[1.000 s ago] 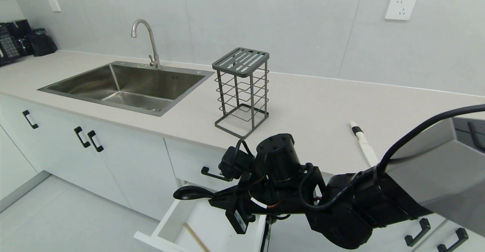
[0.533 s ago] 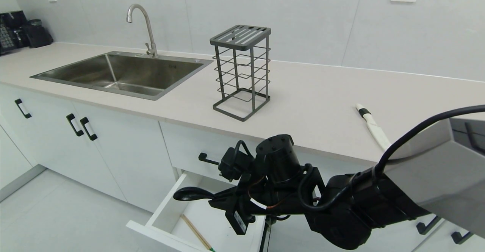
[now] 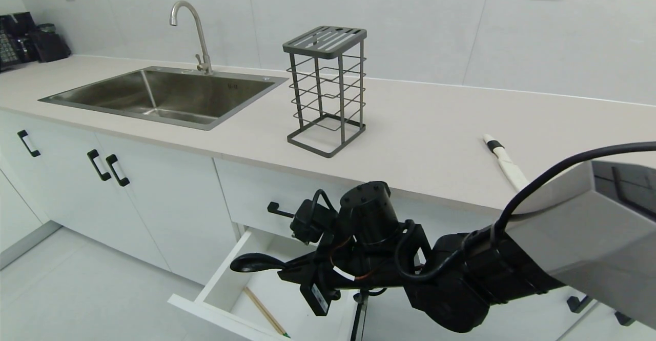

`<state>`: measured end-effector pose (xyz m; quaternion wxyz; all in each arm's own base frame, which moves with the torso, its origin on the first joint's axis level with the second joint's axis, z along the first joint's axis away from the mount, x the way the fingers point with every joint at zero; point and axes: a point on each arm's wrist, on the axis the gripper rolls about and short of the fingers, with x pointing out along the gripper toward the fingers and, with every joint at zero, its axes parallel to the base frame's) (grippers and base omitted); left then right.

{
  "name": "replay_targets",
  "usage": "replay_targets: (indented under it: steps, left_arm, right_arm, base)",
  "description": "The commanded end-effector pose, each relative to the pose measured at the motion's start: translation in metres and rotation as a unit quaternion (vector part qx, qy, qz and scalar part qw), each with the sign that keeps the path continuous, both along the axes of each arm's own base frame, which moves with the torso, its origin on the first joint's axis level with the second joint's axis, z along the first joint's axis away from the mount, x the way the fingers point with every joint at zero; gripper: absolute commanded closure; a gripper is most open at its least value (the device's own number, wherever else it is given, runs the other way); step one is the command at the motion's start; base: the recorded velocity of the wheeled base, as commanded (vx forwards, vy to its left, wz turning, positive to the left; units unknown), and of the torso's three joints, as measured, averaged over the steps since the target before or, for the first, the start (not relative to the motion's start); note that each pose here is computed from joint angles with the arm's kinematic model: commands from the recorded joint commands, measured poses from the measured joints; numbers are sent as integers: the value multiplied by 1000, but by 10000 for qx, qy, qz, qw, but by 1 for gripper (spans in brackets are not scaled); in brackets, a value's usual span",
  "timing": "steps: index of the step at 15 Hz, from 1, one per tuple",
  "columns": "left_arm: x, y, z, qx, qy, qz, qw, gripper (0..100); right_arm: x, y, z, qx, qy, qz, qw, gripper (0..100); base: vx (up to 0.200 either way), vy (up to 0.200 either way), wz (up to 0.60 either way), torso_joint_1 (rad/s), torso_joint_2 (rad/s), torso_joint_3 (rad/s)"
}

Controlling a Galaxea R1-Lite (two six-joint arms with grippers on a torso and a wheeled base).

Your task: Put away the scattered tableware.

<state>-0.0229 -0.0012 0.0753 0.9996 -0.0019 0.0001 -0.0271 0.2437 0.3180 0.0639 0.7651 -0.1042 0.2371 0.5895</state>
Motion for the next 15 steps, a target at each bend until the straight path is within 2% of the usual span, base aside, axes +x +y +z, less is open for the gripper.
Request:
replay_targets:
  steps: [1, 5, 9, 15]
  left_arm:
    - [0, 0, 0, -4, 8, 3, 10000, 0]
    - [0, 0, 0, -4, 8, 3, 10000, 0]
    - [0, 0, 0, -4, 8, 3, 10000, 0]
    - [0, 0, 0, -4, 8, 3, 10000, 0]
  right_arm:
    - [4, 6, -7, -27, 27, 16, 10000, 100]
    - [13, 14, -18, -56, 52, -7, 10000, 100]
    - [22, 24, -25, -230, -119, 133, 9996, 100]
    - [31, 34, -30, -156, -186, 124, 9996, 100]
  base:
    - [0, 0, 0, -178, 373, 198]
    - [0, 0, 0, -139, 311, 168]
    - [0, 0, 0, -16, 33, 19]
    - [0, 0, 0, 0, 0, 0]
